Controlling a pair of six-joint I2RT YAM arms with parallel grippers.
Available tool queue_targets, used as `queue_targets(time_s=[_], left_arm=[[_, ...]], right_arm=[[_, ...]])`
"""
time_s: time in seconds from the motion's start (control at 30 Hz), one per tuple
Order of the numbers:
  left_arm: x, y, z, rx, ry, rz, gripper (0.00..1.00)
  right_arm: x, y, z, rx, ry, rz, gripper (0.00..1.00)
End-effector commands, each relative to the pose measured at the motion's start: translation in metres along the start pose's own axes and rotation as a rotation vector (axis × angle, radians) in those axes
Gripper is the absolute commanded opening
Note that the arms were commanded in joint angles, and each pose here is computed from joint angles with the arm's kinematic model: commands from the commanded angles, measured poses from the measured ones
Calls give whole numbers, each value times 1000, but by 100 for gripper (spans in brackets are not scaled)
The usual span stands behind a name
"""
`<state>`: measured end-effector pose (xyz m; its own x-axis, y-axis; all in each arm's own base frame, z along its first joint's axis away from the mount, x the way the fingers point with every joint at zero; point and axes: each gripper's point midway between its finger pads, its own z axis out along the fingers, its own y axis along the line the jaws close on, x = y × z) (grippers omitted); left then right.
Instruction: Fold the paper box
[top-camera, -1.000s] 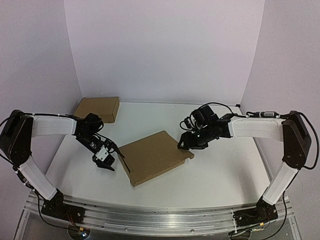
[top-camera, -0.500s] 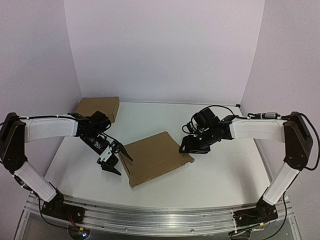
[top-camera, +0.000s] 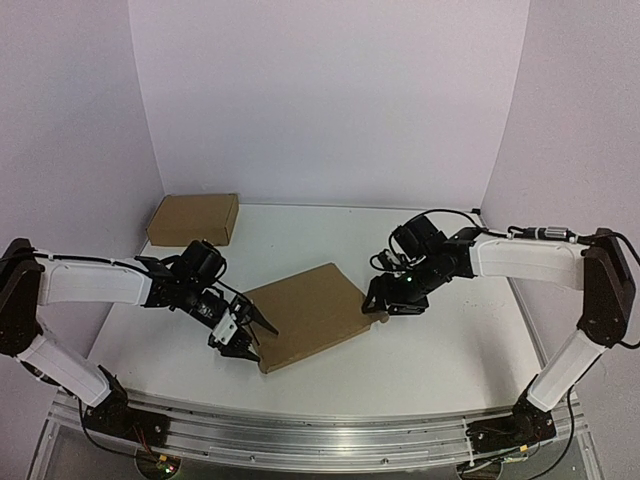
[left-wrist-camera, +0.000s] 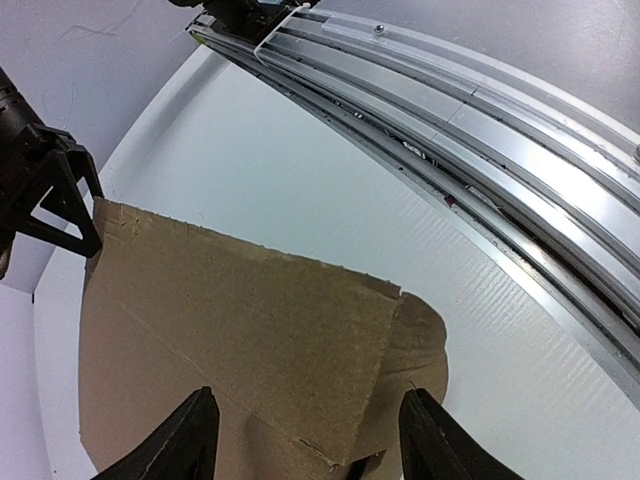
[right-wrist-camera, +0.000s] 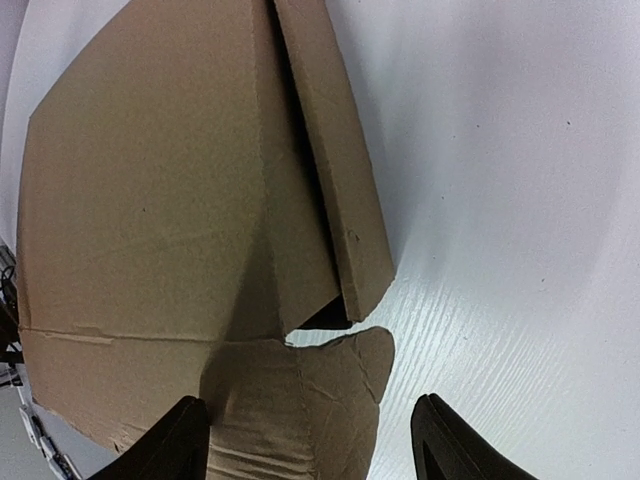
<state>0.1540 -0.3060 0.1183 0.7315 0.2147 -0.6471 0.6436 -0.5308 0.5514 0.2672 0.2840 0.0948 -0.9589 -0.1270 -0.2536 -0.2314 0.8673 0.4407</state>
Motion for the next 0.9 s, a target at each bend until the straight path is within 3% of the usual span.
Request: queue_targets(time_s=[0.0, 0.23, 0.87], left_arm=[[3, 0, 7, -30, 2, 17, 62], [4, -13, 12, -16, 1, 42, 59], [4, 12, 17, -106, -38, 55, 48]], right_arm=[[5, 4, -7, -27, 18, 23, 68], [10, 4, -2, -35, 44, 55, 66], [11, 1, 16, -27, 95, 58, 57]])
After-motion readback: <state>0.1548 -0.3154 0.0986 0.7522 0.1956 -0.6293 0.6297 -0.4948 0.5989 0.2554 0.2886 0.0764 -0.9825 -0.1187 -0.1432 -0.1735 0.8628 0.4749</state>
